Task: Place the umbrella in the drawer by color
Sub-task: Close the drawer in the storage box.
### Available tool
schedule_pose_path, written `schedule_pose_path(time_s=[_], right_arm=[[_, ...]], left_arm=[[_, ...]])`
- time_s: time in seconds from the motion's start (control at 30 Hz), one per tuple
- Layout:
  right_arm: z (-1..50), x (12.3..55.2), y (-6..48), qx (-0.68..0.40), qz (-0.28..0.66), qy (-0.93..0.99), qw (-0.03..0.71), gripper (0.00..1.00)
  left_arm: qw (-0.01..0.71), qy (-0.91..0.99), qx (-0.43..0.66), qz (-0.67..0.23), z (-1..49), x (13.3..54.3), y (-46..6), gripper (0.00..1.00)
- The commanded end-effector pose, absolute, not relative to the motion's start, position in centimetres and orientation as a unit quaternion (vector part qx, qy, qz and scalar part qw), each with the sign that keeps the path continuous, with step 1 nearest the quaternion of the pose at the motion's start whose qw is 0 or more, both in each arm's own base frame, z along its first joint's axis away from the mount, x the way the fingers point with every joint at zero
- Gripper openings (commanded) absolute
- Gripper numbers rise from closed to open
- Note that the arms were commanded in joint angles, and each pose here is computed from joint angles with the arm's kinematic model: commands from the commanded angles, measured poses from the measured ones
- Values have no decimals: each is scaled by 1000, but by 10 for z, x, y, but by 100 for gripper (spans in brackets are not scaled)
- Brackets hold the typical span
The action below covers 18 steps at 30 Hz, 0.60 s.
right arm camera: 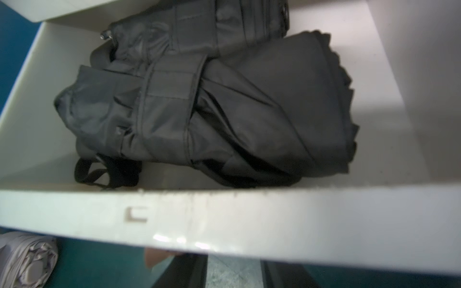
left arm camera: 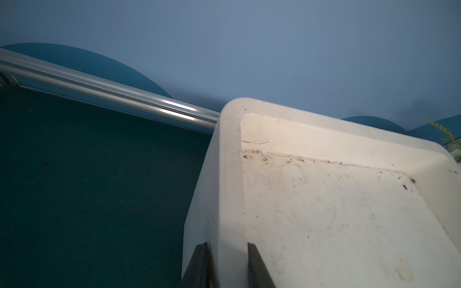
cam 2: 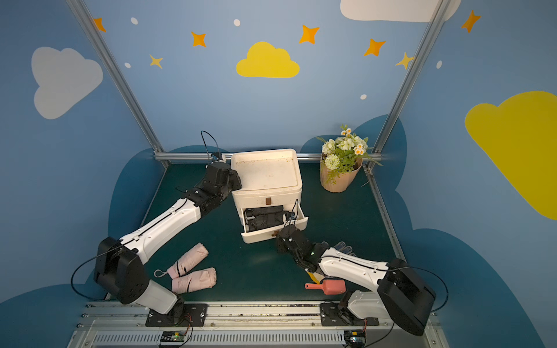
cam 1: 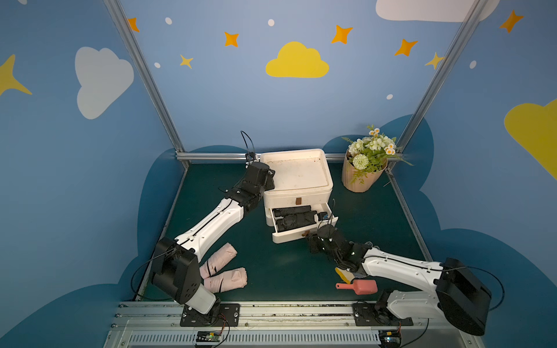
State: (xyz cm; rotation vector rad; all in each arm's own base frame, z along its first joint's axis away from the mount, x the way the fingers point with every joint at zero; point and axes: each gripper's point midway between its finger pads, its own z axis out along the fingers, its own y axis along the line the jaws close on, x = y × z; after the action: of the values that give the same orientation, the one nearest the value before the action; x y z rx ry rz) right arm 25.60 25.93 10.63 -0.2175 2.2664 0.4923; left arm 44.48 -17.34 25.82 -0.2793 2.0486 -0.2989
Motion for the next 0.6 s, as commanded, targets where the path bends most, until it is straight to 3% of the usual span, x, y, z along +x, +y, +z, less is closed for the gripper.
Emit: schedule_pose_path(time_s=[0.0,0.23,0.57], right_arm=[[193,312,275,2,249,814,525,38],[199,323,301,-7,285,809,514,37],[208,320,337,-41,355,792,494,35]], left_arm=[[403,895,-88,-172,222,407,-204,3],[401,887,-146,-176,232,398,-199,3],[401,886,-148,-182,236,393,-203,3]])
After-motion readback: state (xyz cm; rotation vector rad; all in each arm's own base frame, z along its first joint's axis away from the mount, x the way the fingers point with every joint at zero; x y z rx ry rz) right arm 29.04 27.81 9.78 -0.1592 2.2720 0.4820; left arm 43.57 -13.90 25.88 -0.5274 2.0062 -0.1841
